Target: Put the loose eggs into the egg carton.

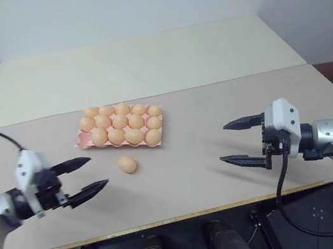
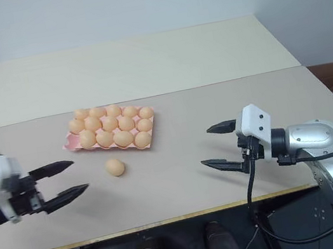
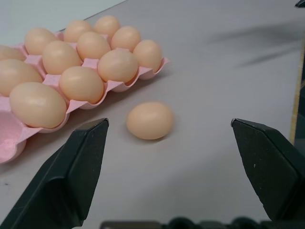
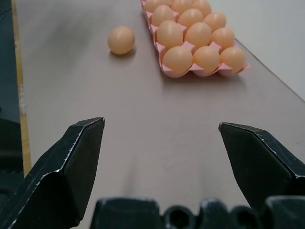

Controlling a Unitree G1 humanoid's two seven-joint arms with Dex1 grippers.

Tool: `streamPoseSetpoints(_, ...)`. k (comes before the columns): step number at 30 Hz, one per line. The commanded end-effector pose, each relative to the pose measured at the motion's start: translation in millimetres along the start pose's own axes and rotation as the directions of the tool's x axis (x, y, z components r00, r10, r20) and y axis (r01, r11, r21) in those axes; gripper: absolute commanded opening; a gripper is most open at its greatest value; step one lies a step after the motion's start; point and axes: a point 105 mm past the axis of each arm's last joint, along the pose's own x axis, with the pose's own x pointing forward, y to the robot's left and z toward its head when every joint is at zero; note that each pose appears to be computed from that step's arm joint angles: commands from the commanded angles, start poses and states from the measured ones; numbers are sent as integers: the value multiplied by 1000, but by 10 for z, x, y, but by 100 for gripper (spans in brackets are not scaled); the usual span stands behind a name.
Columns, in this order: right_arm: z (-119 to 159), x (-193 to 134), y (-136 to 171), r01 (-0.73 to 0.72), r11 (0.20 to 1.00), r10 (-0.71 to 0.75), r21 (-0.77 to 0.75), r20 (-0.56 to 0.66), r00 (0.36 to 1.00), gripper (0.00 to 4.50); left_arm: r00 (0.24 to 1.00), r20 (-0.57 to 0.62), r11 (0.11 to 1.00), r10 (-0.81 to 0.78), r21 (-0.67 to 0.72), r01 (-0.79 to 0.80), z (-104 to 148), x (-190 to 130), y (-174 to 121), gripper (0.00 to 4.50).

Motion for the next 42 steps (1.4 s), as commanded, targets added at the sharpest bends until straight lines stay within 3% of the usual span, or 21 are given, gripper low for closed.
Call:
streamPoseSetpoints(1, 140, -7, 21, 11, 998, -9, -57, 38, 999, 447, 997, -6, 997, 76, -3, -76, 10, 210, 17, 450)
streamPoseSetpoints(9, 175, -21, 75, 44, 997, -41, -64, 49, 998, 447, 988, 48, 988, 147, -65, -144, 2, 665, -77, 450)
streamPoseSetpoints(17, 200, -31, 84, 68, 996, -64, -66, 53, 997, 447, 961, -34, 960, 275, -42, -276, -147, 893, 61, 450)
streamPoseSetpoints(18, 200, -32, 85, 70, 995, -67, -65, 53, 996, 447, 962, -46, 962, 271, -30, -272, -167, 891, 59, 450)
streamPoseSetpoints(21, 204, -28, 81, 85, 994, -81, -66, 55, 995, 450, 957, -75, 959, 282, -18, -284, -209, 873, 71, 389)
streamPoseSetpoints(26, 216, -9, 90, 101, 993, -97, -66, 65, 993, 450, 952, -83, 954, 293, -35, -297, -226, 822, 75, 249)
streamPoseSetpoints(30, 221, 11, 101, 107, 992, -102, -64, 72, 992, 450, 962, -64, 963, 267, -17, -269, -150, 785, 83, 235)
streamPoseSetpoints(35, 217, 23, 104, 107, 992, -103, -60, 75, 992, 450, 970, 94, 974, 225, -6, -226, 245, 524, 221, 235)
streamPoseSetpoints(38, 210, 34, 93, 108, 992, -104, -57, 78, 992, 450, 930, 160, 943, 331, -17, -332, 449, 341, 478, 235)
streamPoseSetpoints(42, 210, 52, 88, 104, 993, -99, -56, 82, 992, 450, 835, 129, 843, 534, -2, -538, 448, 257, 894, 235)
